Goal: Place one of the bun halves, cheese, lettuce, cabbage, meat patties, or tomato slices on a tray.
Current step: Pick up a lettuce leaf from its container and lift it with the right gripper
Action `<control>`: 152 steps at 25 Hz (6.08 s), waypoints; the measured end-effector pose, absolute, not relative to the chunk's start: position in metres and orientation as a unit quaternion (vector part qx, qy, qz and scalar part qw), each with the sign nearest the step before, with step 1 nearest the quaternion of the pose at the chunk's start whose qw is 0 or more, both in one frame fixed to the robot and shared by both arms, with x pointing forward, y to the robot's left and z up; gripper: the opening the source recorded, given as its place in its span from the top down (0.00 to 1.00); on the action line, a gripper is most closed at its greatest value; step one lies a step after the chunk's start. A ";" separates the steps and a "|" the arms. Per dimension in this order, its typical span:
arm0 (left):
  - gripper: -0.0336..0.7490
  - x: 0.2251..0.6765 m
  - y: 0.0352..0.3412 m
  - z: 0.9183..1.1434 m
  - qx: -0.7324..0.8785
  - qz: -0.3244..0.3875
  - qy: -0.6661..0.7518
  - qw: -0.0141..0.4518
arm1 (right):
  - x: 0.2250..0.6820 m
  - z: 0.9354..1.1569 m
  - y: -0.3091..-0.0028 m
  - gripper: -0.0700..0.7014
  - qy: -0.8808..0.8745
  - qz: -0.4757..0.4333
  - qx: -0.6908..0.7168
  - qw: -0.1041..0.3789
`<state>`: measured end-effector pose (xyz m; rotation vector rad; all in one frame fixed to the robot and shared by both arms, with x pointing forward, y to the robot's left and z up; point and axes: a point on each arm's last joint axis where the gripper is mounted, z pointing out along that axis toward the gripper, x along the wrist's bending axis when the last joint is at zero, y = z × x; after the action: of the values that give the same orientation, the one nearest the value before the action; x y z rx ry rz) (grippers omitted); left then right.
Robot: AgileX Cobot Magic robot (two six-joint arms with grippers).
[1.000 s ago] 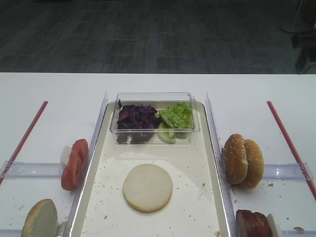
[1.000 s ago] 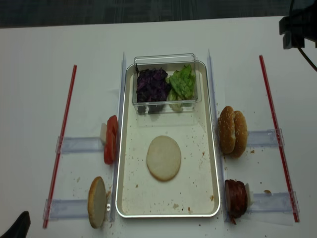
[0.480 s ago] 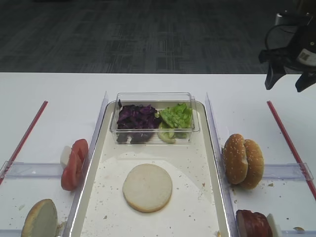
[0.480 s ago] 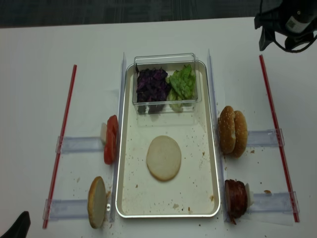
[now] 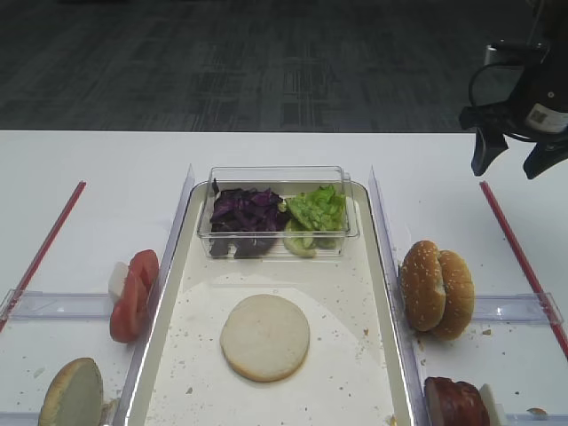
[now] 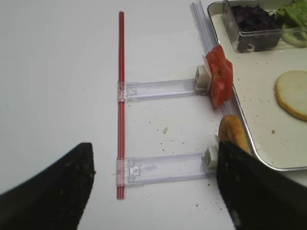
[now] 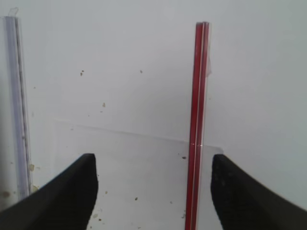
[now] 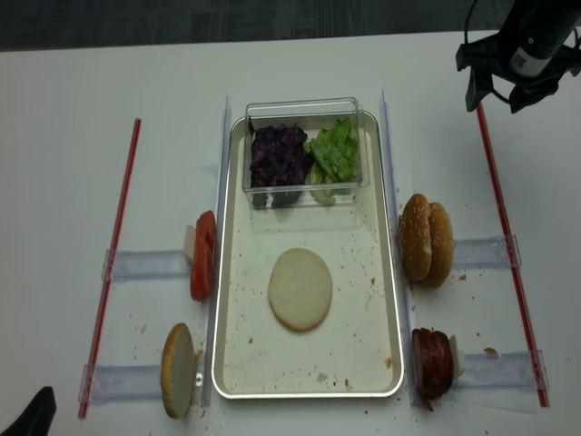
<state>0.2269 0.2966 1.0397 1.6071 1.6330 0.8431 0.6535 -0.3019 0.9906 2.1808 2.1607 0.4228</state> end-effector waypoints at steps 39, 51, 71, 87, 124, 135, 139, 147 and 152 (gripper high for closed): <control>0.33 0.227 0.296 1.040 0.618 0.324 0.628 0.344 | 0.625 1.023 -0.089 0.24 0.846 0.184 0.500 -0.006; 0.33 0.227 0.296 1.040 0.618 0.324 0.628 0.344 | 0.627 1.012 -0.088 0.26 0.847 0.172 0.502 -0.016; 0.33 0.227 0.296 1.040 0.618 0.324 0.628 0.344 | 0.658 0.974 -0.074 0.32 0.856 0.151 0.495 -0.021; 0.33 0.227 0.296 1.040 0.618 0.324 0.628 0.344 | 0.663 0.934 -0.071 0.32 0.857 0.117 0.500 -0.043; 0.33 0.227 0.296 1.040 0.618 0.324 0.628 0.344 | 0.664 0.934 -0.075 0.84 0.860 0.101 0.499 -0.030; 0.33 0.227 0.296 1.040 0.618 0.324 0.628 0.344 | 0.677 0.981 -0.068 0.84 0.851 0.143 0.505 -0.007; 0.33 0.227 0.296 1.040 0.618 0.324 0.628 0.344 | 0.676 0.988 -0.067 0.84 0.845 0.151 0.513 -0.011; 0.33 0.227 0.296 1.040 0.618 0.324 0.628 0.344 | 0.671 1.007 -0.065 0.84 0.835 0.178 0.521 -0.023; 0.33 0.227 0.296 1.040 0.618 0.324 0.628 0.344 | 0.668 1.013 -0.063 0.84 0.832 0.188 0.521 -0.032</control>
<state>0.2269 0.2964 1.0397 1.6067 1.6322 0.8410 0.6680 -0.0633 1.0128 1.6709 2.6679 0.6028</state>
